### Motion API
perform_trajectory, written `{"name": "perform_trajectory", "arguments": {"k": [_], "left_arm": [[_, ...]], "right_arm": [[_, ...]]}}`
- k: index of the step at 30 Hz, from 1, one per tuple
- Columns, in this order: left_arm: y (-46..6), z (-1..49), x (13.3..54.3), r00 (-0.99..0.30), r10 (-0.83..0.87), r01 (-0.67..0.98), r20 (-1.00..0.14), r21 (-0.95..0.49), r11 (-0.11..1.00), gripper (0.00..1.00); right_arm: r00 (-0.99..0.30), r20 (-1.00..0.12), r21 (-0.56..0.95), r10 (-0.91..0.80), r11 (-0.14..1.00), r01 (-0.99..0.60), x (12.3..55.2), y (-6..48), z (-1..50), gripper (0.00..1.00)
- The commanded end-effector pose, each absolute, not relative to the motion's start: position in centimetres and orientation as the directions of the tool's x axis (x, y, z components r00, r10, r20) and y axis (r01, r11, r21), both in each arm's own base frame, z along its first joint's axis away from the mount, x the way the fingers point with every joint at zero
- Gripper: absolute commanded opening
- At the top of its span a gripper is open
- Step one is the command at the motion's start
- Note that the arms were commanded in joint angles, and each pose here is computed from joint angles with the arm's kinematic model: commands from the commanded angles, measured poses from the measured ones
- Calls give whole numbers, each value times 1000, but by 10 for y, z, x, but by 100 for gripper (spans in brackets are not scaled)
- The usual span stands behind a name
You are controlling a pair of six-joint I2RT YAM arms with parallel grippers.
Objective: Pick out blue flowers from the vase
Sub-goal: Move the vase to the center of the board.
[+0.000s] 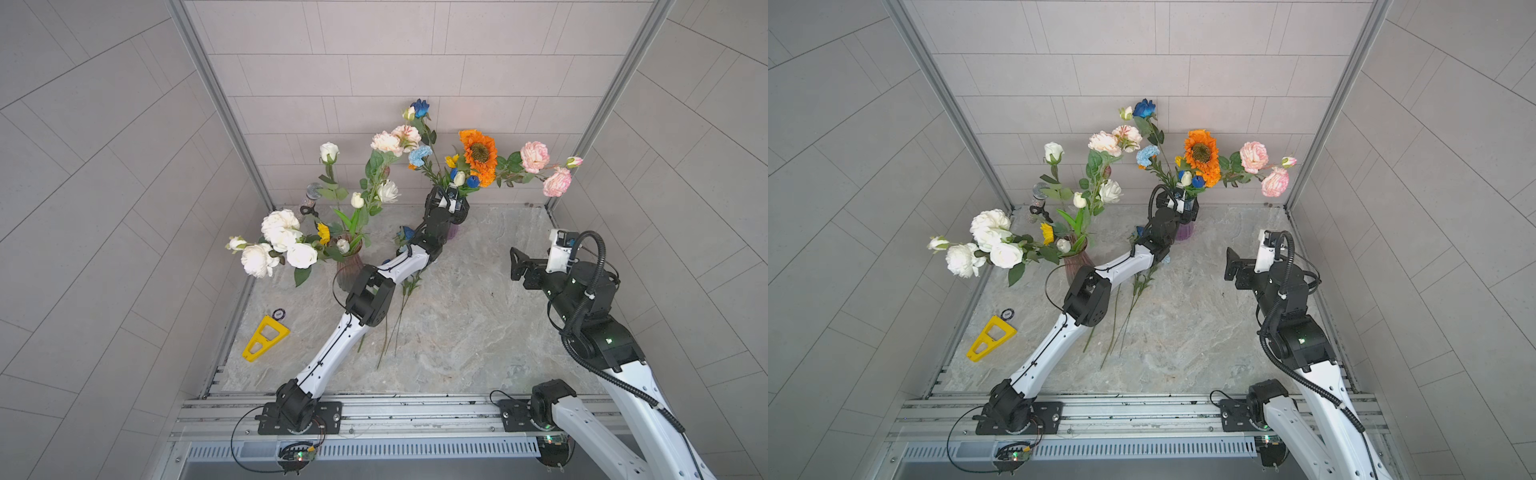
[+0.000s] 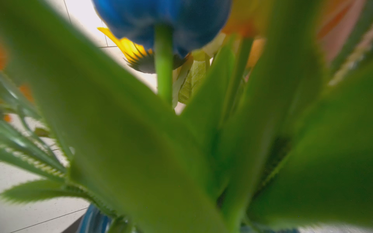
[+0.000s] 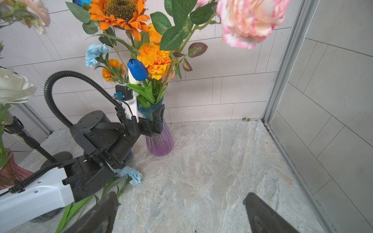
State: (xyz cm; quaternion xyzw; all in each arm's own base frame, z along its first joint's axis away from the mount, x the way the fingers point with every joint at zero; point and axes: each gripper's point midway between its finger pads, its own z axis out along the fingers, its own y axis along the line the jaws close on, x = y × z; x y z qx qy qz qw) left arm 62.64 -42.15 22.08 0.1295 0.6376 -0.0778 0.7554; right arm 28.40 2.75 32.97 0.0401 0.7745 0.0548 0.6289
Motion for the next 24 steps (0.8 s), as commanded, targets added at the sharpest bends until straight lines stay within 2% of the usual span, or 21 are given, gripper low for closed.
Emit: {"name": "perform_trajectory", "arguments": {"k": [1, 24], "left_arm": [[-417, 222, 634, 185, 41, 275, -982, 92, 957, 100], [-399, 207, 650, 164, 40, 256, -986, 82, 963, 97]], "right_arm": [[-173, -976, 138, 135, 990, -9, 283, 27, 338, 99], [-178, -975, 134, 131, 991, -6, 285, 26, 335, 99]]}}
